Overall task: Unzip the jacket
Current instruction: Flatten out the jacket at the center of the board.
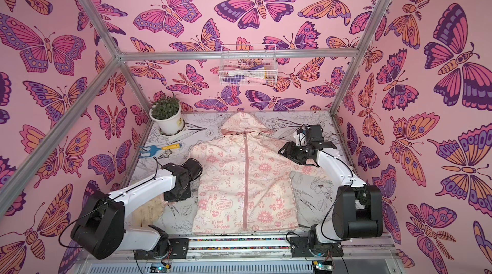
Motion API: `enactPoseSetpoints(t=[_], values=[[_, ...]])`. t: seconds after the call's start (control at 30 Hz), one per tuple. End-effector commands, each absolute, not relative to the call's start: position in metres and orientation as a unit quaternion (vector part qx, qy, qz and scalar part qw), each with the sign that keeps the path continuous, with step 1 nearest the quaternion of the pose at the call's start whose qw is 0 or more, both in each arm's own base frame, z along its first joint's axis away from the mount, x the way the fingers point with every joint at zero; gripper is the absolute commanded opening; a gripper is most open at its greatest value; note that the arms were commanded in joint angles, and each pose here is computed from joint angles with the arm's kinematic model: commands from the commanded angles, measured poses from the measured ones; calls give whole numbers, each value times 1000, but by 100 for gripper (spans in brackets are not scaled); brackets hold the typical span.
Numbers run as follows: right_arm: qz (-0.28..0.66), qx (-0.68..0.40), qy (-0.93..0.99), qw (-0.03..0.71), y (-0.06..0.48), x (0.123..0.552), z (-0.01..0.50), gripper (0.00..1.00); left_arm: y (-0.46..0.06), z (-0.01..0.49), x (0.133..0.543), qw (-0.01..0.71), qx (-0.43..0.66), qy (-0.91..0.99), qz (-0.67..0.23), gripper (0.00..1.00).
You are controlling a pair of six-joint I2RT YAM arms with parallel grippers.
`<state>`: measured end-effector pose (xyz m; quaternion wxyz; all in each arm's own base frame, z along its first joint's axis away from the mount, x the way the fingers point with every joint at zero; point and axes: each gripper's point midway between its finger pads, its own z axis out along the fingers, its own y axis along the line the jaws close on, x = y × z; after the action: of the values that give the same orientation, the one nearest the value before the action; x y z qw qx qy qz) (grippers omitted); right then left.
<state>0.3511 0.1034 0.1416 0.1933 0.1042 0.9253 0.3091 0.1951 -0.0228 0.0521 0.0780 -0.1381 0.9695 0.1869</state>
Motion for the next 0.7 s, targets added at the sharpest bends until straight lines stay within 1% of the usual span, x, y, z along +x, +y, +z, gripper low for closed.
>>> enactPoseSetpoints(t=[0.0, 0.07, 0.13, 0.23, 0.37, 0.53, 0.63, 0.67], values=[[304, 98, 926, 201, 103, 352, 150, 62, -21, 50, 188, 70, -147, 970, 183, 47], [302, 99, 927, 200, 102, 352, 150, 62, -24, 47, 186, 68, -148, 971, 175, 55], [302, 99, 927, 199, 103, 353, 148, 62, -26, 44, 185, 70, -146, 971, 175, 58], [302, 101, 927, 199, 103, 354, 147, 62, -26, 38, 185, 66, -144, 971, 182, 59], [304, 101, 926, 197, 103, 354, 145, 62, -24, 29, 188, 63, -144, 967, 200, 57], [304, 99, 927, 198, 103, 354, 146, 62, -21, 29, 191, 66, -149, 964, 211, 44], [304, 98, 927, 199, 103, 354, 147, 61, -19, 34, 191, 81, -157, 962, 208, 32], [302, 98, 927, 200, 102, 354, 147, 60, -19, 36, 192, 85, -158, 962, 205, 26]])
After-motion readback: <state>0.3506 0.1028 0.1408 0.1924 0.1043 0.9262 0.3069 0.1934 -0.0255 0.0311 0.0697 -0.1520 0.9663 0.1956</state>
